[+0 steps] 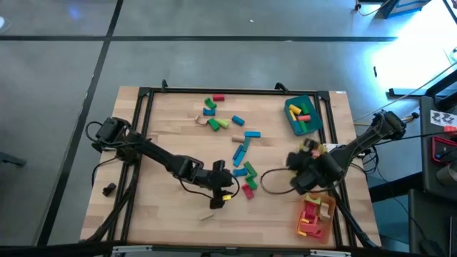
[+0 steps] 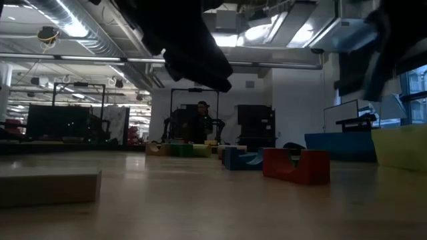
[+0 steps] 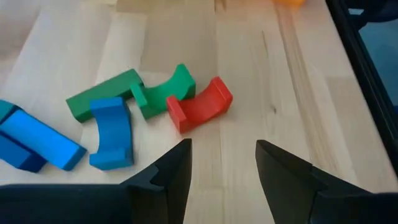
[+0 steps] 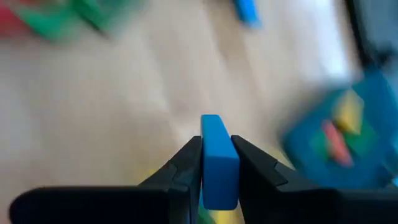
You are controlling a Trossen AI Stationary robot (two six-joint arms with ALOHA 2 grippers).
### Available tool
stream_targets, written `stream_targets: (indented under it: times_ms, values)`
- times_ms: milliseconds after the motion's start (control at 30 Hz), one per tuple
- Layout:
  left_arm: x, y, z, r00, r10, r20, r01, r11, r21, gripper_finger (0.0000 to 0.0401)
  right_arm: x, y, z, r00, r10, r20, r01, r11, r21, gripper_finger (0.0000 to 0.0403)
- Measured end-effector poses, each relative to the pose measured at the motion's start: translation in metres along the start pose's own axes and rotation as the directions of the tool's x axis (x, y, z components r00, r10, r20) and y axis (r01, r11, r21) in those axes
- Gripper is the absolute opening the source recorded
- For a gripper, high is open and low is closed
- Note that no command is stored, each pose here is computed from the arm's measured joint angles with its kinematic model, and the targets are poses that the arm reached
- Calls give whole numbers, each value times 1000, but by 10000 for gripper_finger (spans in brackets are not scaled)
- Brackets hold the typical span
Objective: Sort blocks by size
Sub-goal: Put the blue rectangular block into the yellow bin
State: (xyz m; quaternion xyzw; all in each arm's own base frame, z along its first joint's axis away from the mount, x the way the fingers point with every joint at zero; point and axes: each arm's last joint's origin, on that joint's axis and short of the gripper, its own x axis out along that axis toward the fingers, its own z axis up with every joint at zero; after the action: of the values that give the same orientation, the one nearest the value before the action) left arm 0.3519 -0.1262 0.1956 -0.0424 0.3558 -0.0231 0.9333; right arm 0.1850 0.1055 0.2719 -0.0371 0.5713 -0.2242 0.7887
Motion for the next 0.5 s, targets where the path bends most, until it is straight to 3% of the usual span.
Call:
stream_targets:
  times_ms: [133,267,500]
  values:
    - [-1,-3,-2,1000,-1,-13,1,1000,-9,163,-3,-16,-14,979,-119,-164,124,992,21,66]
    - [-1,-5,-3,1000,-6,-13,6,1000,-12,164,-3,-17,-16,987,-59,-149,67,996,52,72]
    - [-4,-13,-13,996,-6,-85,-1,997,-75,164,4,-19,-23,972,-92,-216,100,995,24,105]
